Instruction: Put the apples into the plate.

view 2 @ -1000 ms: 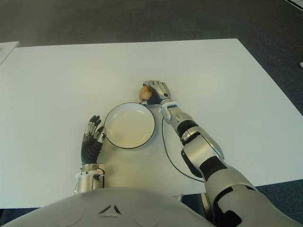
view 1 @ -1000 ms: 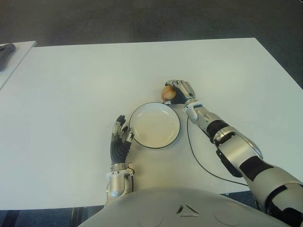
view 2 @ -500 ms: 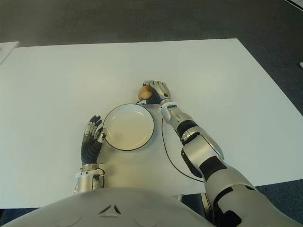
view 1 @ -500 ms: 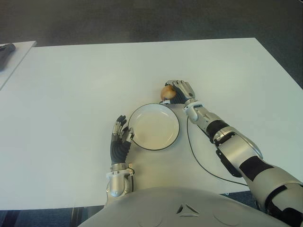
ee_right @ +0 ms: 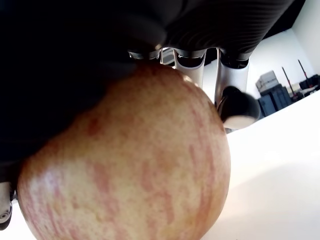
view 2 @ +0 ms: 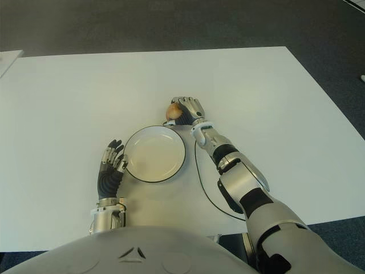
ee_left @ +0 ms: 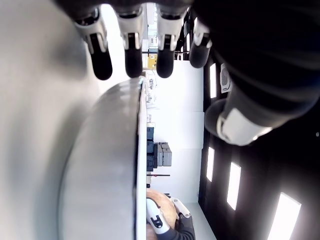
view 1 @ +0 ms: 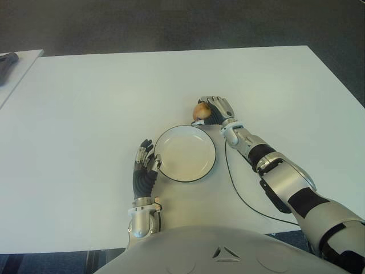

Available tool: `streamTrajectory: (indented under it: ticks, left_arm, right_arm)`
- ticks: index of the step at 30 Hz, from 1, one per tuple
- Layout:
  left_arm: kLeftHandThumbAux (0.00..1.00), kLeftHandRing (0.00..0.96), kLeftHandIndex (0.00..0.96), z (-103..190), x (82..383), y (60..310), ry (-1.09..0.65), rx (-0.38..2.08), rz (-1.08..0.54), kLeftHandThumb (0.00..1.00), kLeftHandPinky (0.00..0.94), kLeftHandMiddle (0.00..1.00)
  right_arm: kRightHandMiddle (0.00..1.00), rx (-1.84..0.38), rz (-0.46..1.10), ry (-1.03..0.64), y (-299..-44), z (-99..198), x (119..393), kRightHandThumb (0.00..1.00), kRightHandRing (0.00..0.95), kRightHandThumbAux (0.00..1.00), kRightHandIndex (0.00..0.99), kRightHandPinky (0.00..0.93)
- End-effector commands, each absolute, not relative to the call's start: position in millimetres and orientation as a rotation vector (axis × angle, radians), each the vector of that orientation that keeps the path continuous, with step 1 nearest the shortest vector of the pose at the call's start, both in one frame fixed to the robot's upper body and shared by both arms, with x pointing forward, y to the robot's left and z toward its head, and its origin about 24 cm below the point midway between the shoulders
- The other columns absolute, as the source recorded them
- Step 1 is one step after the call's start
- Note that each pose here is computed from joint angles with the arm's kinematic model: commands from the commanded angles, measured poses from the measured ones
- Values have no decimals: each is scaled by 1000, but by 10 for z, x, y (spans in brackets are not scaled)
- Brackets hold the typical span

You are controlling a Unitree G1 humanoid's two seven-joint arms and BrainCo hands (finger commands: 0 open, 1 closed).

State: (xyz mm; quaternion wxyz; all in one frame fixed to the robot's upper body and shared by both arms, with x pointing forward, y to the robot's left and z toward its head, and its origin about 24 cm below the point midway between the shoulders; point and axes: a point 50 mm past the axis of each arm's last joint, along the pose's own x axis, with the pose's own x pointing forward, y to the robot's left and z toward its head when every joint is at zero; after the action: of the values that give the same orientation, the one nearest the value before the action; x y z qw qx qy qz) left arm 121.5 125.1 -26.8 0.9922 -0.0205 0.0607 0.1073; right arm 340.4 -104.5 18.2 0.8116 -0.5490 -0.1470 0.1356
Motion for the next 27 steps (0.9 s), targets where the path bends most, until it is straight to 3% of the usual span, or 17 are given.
streamTrajectory:
  ticks: [1,27]
  left_arm:
    - [627,142,123,-638,1011,1142,388,-92,241,282,191,137]
    - [620,127,114,-665,1028,1164,392,-95,240,293,182,128]
  right_arm:
    - [977,-1161,277,-330,-1053,286,3474,711,893,716,437,891]
    - [945,-1164,210,-383,-1057,528,3626,710,886,717,438,877]
